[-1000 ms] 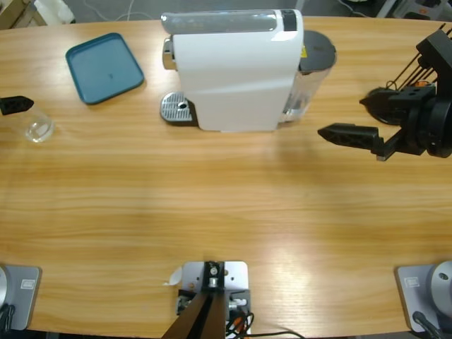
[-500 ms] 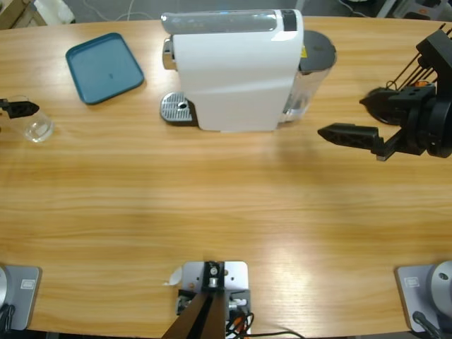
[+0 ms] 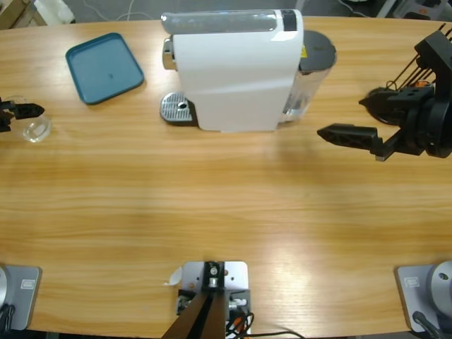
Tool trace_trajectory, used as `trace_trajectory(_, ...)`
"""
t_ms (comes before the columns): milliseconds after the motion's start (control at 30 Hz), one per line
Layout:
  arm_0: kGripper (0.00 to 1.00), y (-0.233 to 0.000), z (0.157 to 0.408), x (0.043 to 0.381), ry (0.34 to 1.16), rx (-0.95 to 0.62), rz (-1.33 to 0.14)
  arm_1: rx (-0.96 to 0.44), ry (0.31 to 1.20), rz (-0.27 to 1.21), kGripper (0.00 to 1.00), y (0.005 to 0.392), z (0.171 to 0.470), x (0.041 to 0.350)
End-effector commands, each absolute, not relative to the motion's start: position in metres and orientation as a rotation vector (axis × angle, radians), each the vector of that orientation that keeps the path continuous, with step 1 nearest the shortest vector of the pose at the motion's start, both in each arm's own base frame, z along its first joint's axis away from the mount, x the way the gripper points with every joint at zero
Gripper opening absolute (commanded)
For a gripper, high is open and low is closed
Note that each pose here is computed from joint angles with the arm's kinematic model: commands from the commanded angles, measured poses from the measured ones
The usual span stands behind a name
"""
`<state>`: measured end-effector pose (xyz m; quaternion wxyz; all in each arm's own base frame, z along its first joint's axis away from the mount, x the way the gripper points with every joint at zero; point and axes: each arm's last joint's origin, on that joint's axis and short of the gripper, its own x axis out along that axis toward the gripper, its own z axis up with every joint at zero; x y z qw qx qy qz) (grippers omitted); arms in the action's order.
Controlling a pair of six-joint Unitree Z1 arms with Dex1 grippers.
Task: Pour coffee
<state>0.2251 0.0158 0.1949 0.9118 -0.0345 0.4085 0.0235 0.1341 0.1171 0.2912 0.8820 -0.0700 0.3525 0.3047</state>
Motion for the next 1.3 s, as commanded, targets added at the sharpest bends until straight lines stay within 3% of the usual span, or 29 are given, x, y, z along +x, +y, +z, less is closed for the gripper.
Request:
trace_trajectory(33, 0.531, 0.005, 0.186, 0.222, 0.865, -0.093, -0.058, -0.143, 0.786, 0.618, 1.000, 0.116, 0.278, 0.136)
trace_trajectory(333, 0.531, -0.048, 0.233, 0.227, 0.628, 0.067, -0.409, -0.146, 0.789, 0.614, 1.000, 0.117, 0.277, 0.137)
trace_trajectory(533, 0.484, -0.091, 0.249, 0.258, 0.572, 0.132, -0.574, -0.146, 0.797, 0.614, 1.000, 0.117, 0.276, 0.137)
trace_trajectory(600, 0.422, -0.100, 0.248, 0.265, 0.566, 0.153, -0.618, -0.147, 0.798, 0.614, 1.000, 0.117, 0.275, 0.137)
trace_trajectory(1033, 0.421, -0.150, 0.204, 0.278, 0.691, 0.242, -0.787, -0.147, 0.809, 0.607, 1.000, 0.117, 0.274, 0.139)
trace_trajectory(1300, 0.421, -0.169, 0.207, 0.295, 0.666, 0.257, -0.817, -0.149, 0.818, 0.607, 1.000, 0.117, 0.273, 0.139)
